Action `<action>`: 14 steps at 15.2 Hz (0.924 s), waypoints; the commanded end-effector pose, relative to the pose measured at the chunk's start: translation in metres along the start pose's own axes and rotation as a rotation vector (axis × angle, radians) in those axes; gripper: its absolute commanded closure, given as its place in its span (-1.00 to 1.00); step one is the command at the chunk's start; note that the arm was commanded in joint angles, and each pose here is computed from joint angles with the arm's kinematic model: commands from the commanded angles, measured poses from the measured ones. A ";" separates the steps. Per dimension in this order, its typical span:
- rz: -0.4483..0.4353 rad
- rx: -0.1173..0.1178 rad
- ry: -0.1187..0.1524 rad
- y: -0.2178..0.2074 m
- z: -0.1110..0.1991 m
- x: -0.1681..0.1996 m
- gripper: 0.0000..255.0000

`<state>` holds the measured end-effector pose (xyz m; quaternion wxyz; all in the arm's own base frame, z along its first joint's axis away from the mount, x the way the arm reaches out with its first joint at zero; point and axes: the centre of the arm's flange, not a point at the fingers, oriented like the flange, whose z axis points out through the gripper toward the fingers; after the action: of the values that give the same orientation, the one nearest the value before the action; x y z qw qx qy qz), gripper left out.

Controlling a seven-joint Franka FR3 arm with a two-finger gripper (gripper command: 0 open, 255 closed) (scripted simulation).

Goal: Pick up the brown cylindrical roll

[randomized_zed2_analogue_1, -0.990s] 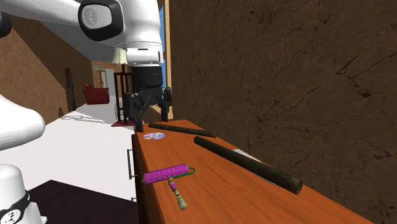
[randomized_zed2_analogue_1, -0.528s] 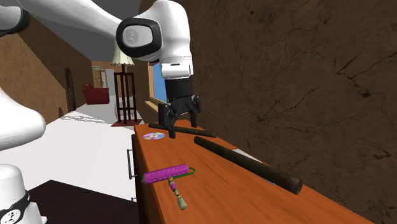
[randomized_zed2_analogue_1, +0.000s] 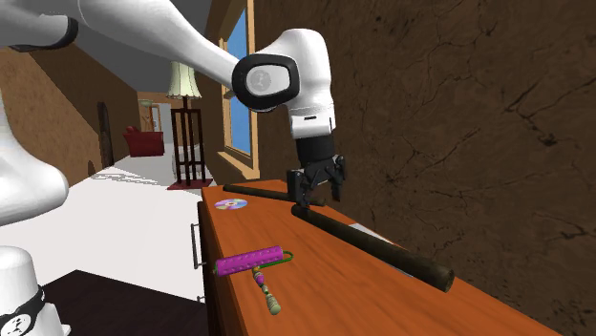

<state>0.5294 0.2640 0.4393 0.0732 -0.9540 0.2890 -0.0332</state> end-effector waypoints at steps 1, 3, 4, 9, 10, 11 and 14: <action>0.049 0.009 0.011 -0.020 0.010 0.013 -1.00; 0.094 0.018 0.022 -0.039 0.020 0.026 -1.00; 0.103 0.020 0.024 -0.042 0.022 0.029 -1.00; 0.103 0.020 0.024 -0.038 0.048 0.029 -1.00; 0.103 0.020 0.024 -0.037 0.053 0.028 -1.00; 0.103 0.020 0.024 -0.037 0.059 0.028 -1.00; 0.103 0.020 0.024 -0.036 0.062 0.029 1.00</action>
<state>0.5791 0.2853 0.3856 0.0806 -0.9366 0.3383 -0.0436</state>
